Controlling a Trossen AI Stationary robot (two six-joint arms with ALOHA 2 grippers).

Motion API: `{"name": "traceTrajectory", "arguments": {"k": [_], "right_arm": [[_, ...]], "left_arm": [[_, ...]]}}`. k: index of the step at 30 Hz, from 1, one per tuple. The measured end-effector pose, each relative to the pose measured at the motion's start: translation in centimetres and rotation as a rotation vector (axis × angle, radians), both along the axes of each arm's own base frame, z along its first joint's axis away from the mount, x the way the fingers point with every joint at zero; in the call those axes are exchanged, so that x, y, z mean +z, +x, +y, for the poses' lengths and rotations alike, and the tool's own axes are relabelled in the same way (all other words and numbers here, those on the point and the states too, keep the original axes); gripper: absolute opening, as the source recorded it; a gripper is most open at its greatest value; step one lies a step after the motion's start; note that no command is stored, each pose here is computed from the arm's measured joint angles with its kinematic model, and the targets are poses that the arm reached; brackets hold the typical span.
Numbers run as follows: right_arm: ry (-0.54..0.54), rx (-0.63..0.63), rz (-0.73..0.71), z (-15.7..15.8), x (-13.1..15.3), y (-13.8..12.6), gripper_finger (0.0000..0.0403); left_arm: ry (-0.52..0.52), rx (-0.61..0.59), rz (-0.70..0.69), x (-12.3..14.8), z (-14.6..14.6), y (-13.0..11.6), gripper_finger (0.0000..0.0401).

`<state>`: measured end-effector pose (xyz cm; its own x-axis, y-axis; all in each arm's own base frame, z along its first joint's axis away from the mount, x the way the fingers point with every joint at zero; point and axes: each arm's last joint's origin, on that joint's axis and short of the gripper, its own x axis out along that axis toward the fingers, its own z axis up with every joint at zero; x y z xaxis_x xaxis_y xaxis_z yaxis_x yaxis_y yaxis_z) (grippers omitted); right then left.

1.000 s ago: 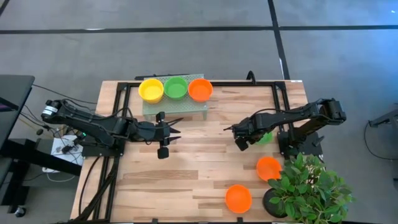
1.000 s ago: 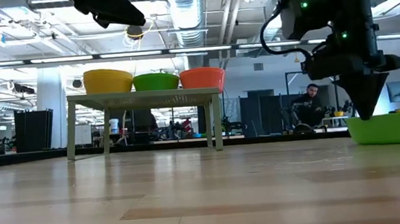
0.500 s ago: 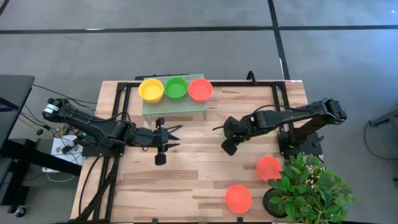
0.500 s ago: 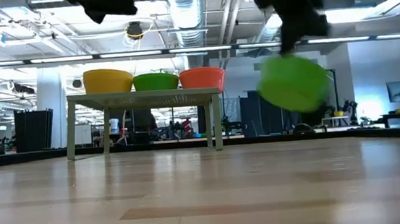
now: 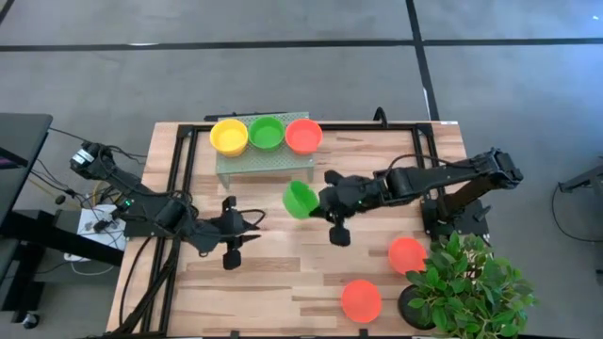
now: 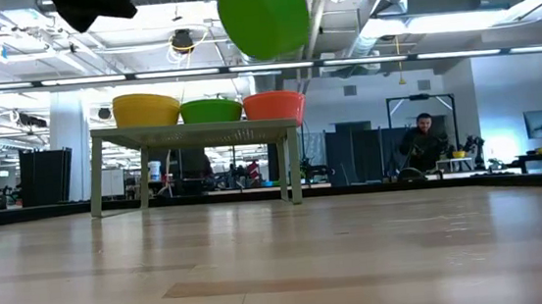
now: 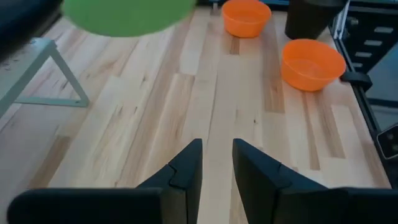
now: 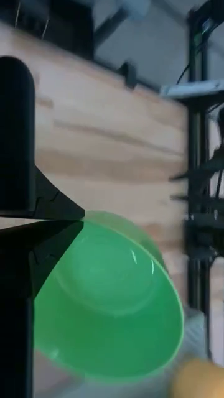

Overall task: Pick & Place Mini bowls
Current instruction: Stack the green bowl on top of the other green bowls on the shelf

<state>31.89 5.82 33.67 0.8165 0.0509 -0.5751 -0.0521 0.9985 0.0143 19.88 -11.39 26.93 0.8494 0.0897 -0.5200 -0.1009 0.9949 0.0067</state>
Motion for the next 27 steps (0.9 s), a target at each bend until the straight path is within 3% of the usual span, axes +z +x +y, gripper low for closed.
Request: {"name": "traceTrajectory", "arguments": {"k": [3,12,16,21,27], "right_arm": [[-0.112,0.027,-0.022,-1.5,1.5,1.6,0.0],[-0.475,0.11,0.091,-8.4,3.8,8.2,0.0],[-0.484,0.077,0.189,-11.7,3.2,10.5,0.0],[-0.51,0.023,0.192,-15.3,3.0,12.5,0.0],[-0.514,0.007,0.239,-17.5,1.8,13.5,0.0]], "left_arm": [[0.013,0.012,-0.014,0.0,-0.3,-0.2,0.009],[0.007,0.043,-0.032,0.1,-0.4,-0.3,0.009],[0.004,0.039,-0.033,0.1,-0.5,-0.3,0.009],[0.003,0.038,-0.032,0.1,-0.5,-0.3,0.009],[0.003,0.038,-0.032,0.1,-0.5,-0.3,0.009]]}}
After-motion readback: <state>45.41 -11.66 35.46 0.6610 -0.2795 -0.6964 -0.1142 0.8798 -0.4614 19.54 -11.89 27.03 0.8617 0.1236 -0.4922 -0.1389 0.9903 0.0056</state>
